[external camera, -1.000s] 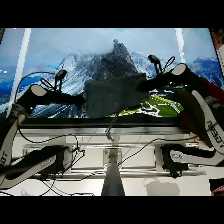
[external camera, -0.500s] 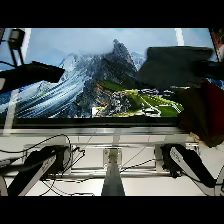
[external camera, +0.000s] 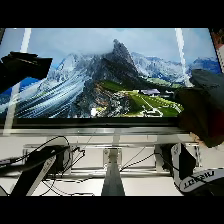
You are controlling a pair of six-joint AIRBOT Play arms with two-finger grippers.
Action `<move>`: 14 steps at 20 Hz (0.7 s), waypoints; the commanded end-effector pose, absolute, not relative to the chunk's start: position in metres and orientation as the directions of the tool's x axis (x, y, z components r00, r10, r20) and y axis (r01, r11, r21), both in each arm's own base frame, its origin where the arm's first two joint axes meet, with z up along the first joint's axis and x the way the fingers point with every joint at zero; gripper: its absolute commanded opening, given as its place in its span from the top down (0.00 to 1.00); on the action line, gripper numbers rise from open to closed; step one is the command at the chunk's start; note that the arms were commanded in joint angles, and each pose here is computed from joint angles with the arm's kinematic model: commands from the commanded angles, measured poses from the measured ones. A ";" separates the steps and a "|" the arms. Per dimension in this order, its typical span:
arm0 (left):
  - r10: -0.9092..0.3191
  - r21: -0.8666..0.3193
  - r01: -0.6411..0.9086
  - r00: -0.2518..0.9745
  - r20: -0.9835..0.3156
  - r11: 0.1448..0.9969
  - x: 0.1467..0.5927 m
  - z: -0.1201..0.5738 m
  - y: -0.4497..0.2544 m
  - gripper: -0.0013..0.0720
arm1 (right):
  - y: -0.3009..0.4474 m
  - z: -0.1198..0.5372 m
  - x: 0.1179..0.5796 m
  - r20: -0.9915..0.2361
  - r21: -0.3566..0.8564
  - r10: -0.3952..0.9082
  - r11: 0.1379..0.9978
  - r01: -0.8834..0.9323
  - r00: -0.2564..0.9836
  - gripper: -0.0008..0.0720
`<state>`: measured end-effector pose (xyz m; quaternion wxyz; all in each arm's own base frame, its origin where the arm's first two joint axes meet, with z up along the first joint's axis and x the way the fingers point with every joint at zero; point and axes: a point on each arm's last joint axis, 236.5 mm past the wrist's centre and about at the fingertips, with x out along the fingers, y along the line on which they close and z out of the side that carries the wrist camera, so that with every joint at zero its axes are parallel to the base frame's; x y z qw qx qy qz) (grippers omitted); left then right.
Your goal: Fold the clothes and pants, and hang the long-sleeved shirts on hangers.
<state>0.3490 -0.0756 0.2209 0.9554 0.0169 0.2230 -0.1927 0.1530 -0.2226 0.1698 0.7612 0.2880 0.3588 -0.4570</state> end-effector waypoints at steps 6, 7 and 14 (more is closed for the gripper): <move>-0.358 -0.050 0.374 0.830 -0.427 0.926 0.349 0.223 -0.075 0.12 | -0.198 0.172 0.187 -0.797 0.195 -0.390 0.557 0.807 0.462 0.49; -0.358 -0.050 0.373 0.831 -0.427 0.926 0.349 0.223 -0.075 0.12 | -0.181 0.173 0.207 -0.789 0.188 -0.340 0.660 0.728 0.512 0.58; -0.358 -0.050 0.374 0.830 -0.427 0.926 0.349 0.223 -0.075 0.12 | -0.041 0.173 0.276 -0.785 0.031 -0.014 0.998 0.062 0.619 0.93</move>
